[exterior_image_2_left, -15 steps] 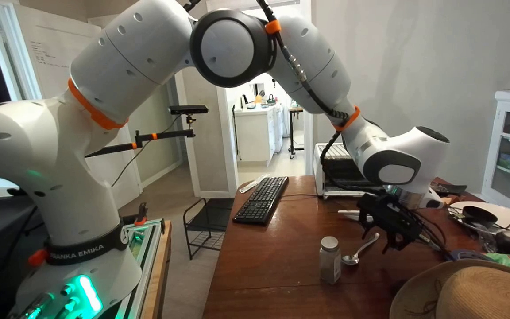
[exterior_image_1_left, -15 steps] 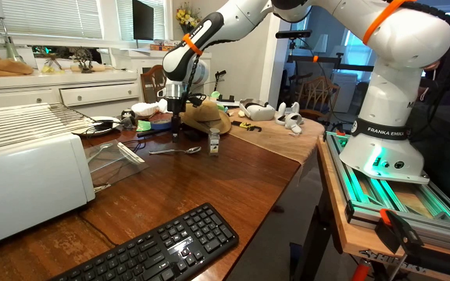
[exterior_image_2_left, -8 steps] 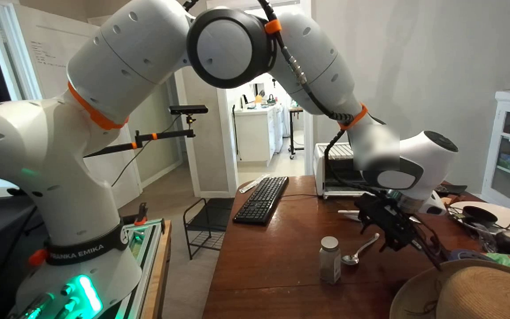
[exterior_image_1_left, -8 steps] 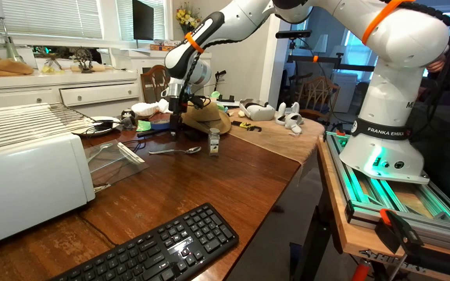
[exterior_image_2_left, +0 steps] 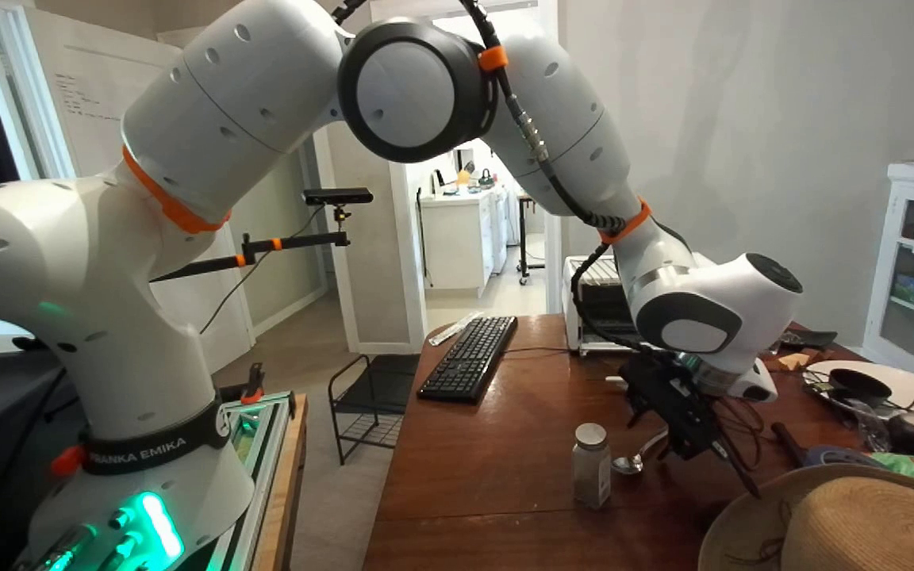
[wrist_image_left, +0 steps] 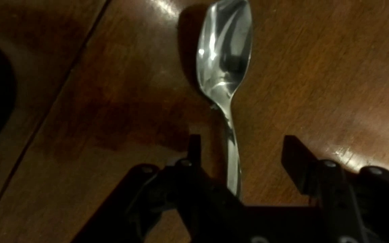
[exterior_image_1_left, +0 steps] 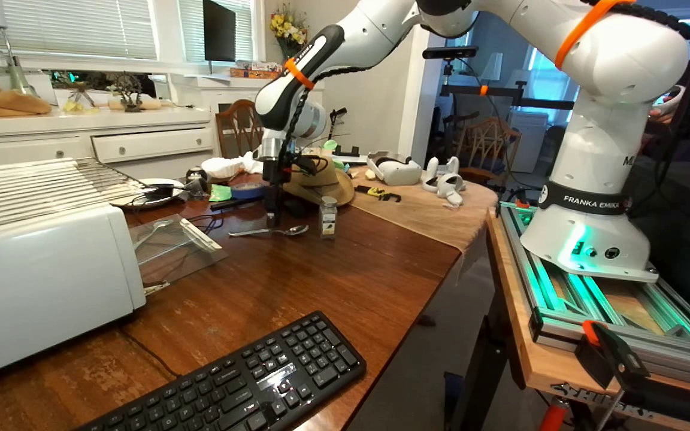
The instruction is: Use the spoon to close the mini oven
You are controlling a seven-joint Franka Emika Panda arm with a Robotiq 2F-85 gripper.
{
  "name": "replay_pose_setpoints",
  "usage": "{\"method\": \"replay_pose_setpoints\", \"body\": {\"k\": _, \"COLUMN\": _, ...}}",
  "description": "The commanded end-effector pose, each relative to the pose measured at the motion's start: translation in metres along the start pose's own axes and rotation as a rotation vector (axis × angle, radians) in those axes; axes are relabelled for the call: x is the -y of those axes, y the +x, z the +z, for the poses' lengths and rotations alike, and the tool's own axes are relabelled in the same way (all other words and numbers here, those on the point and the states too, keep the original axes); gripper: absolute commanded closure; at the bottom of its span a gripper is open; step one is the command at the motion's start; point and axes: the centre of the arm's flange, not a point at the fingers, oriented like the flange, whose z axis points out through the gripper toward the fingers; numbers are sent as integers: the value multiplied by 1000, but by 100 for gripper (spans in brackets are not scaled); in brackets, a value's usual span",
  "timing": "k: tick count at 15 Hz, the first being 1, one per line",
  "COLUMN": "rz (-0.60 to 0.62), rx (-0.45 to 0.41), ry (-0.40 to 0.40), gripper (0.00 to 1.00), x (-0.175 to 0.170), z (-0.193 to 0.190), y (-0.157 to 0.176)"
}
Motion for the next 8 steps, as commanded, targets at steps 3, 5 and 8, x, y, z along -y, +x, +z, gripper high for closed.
{"method": "replay_pose_setpoints", "body": {"k": 3, "rz": 52, "rx": 37, "ry": 27, "gripper": 38, "x": 3, "z": 33, "y": 6}}
{"method": "replay_pose_setpoints", "body": {"k": 5, "rz": 57, "rx": 44, "ry": 35, "gripper": 64, "x": 4, "z": 37, "y": 6}}
{"method": "replay_pose_setpoints", "body": {"k": 8, "rz": 64, "rx": 49, "ry": 45, "gripper": 90, "x": 5, "z": 42, "y": 7}}
